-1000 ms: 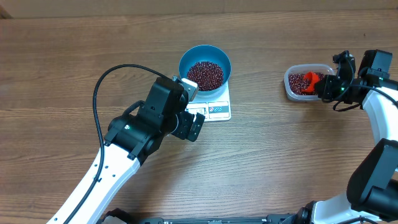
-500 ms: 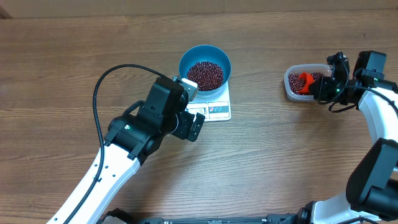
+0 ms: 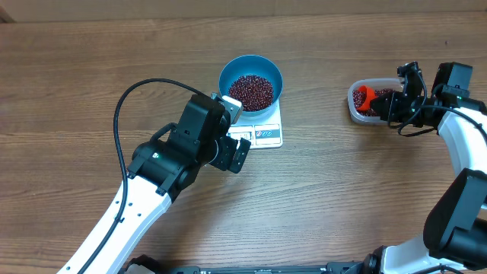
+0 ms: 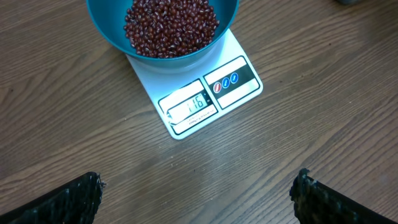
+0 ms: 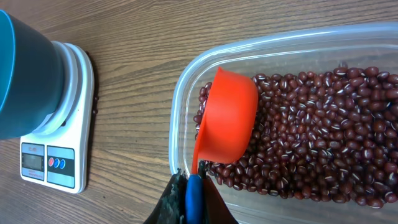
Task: Scoop item into bowl and weigh 150g on scale
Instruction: 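Lower the scoop into the beans and drag to refill it, then lift the filled scoop and carry it leftward over the blue bowl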
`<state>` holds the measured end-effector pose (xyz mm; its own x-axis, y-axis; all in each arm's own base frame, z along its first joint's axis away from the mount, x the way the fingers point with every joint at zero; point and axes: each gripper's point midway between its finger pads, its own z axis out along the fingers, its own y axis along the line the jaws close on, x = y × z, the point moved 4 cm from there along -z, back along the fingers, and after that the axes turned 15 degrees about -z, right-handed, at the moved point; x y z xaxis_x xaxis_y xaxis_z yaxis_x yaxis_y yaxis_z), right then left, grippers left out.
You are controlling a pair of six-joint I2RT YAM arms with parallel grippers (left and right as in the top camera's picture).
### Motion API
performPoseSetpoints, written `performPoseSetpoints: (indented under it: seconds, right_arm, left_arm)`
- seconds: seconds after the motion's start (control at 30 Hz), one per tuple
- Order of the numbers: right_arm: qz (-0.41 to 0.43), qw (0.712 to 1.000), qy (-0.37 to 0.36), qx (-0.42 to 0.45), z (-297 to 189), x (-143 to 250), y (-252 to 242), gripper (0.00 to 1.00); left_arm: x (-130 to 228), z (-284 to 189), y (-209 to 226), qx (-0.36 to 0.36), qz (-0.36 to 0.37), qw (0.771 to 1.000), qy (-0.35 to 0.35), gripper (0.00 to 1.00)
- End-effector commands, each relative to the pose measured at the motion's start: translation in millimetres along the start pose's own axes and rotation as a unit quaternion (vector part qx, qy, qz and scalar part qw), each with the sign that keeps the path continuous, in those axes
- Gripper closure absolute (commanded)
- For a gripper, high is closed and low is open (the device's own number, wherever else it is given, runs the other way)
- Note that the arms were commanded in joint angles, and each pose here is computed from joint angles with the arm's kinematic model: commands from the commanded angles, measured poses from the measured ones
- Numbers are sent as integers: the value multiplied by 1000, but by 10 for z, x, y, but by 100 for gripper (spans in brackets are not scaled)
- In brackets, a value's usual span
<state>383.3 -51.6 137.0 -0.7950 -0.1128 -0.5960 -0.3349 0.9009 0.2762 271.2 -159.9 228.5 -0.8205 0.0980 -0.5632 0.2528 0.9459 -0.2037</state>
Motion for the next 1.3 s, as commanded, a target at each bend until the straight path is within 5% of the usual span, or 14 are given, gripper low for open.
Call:
performPoseSetpoints:
  seconds: [0.0, 1.27]
  right_arm:
    - [-3, 1000, -8, -21, 38, -7, 54, 96]
    - [95, 989, -79, -83, -237, 108, -311, 96]
  left_arm:
    - [20, 25, -2, 2, 7, 1000, 6, 0]
    - [21, 26, -1, 2, 7, 1000, 6, 0]
